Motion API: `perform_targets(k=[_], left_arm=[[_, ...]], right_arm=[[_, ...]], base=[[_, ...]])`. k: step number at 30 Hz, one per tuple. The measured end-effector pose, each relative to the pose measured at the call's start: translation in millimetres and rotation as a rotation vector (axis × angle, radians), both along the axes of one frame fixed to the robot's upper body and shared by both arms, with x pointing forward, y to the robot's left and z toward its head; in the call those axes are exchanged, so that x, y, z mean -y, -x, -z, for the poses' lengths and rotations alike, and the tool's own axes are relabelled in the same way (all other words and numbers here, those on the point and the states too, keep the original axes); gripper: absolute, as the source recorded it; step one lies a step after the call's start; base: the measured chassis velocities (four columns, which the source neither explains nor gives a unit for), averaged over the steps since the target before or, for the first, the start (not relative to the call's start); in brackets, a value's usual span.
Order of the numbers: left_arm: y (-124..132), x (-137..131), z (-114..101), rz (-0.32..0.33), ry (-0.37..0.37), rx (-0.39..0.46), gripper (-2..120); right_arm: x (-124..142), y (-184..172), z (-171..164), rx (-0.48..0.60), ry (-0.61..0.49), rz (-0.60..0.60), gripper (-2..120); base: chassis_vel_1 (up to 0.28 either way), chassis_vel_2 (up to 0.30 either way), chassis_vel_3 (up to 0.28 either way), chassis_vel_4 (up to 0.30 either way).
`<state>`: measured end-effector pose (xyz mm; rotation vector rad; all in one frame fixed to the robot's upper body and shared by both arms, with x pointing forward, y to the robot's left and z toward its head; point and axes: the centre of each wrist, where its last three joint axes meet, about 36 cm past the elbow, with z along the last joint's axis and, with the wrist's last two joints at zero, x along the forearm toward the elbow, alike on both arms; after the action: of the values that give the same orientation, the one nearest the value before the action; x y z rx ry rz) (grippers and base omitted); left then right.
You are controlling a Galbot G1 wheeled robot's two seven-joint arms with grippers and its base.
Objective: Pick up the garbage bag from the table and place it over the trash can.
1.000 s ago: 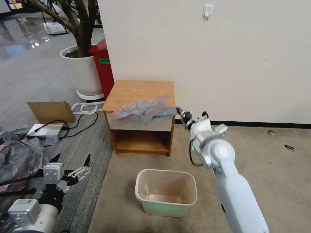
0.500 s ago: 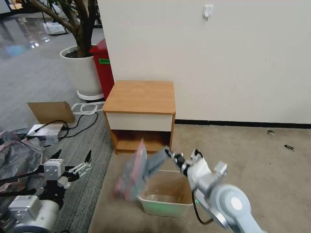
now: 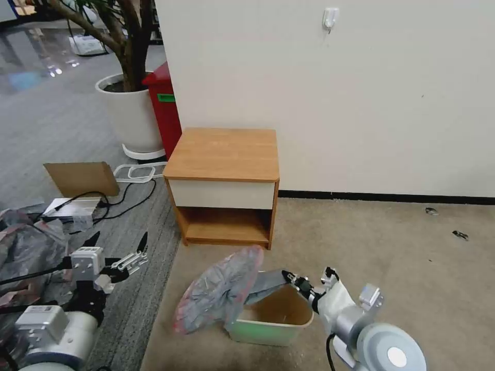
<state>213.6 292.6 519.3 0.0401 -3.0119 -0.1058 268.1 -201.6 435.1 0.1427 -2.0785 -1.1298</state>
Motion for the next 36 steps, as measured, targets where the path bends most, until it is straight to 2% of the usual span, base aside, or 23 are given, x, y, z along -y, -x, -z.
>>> perform_targets(k=[1,3,5,8,9,13,15,17,18,21,22,25,26,27,31,32,36], left_arm=[[0,0,0,0.000,0.000,0.000,100],[-1,0,-1,0.003,-0.001,0.004,100],[-1,0,-1,0.004,-0.001,0.005,100],[-2,1,-1,0.007,0.000,0.005,100],[-2,1,-1,0.007,0.000,0.005,100],[-2,3,0,0.017,0.007,-0.001,100],[-2,4,1,0.022,0.009,-0.003,100],[-2,7,2,0.041,0.011,-0.008,100],[-2,7,2,0.041,0.011,-0.008,100],[-4,11,2,0.076,0.012,-0.027,100],[-4,11,2,0.076,0.012,-0.027,100],[-5,18,4,0.146,0.019,-0.075,100],[-7,22,5,0.174,0.023,-0.100,100],[-7,22,5,0.174,0.023,-0.100,100],[-12,47,10,0.301,0.053,-0.171,100],[-12,47,10,0.301,0.053,-0.171,100],[-19,67,32,0.336,0.037,-0.247,100]], right_arm=[[0,0,0,0.000,0.000,0.000,8],[-1,5,1,-0.003,0.026,-0.003,18],[0,6,1,-0.002,0.035,-0.002,22],[3,8,-2,0.017,0.078,0.008,37],[3,8,-2,0.017,0.078,0.008,37],[9,14,-15,0.056,0.128,0.027,55],[11,15,-19,0.064,0.133,0.036,59],[14,16,-29,0.086,0.136,0.055,69],[14,16,-29,0.086,0.136,0.055,69],[16,17,-40,0.119,0.145,0.076,82],[16,17,-40,0.119,0.145,0.076,82],[16,19,-43,0.134,0.161,0.094,96],[15,19,-42,0.137,0.168,0.098,99],[15,19,-42,0.137,0.168,0.098,99],[14,19,-40,0.146,0.178,0.118,100],[14,19,-40,0.146,0.178,0.118,100],[18,17,-42,0.157,0.184,0.142,100]], base=[[0.000,0.000,0.000,0.000],[0.000,0.000,0.000,0.000],[0.000,0.000,0.000,0.000],[0.000,0.000,0.000,0.000],[0.000,0.000,0.000,0.000],[0.000,0.000,0.000,0.000],[0.000,0.000,0.000,0.000],[0.000,0.000,0.000,0.000],[0.000,0.000,0.000,0.000],[0.000,0.000,0.000,0.000],[0.000,0.000,0.000,0.000],[0.000,0.000,0.000,0.000],[0.000,0.000,0.000,0.000],[0.000,0.000,0.000,0.000],[0.000,0.000,0.000,0.000],[0.000,0.000,0.000,0.000],[0.000,0.000,0.000,0.000]])
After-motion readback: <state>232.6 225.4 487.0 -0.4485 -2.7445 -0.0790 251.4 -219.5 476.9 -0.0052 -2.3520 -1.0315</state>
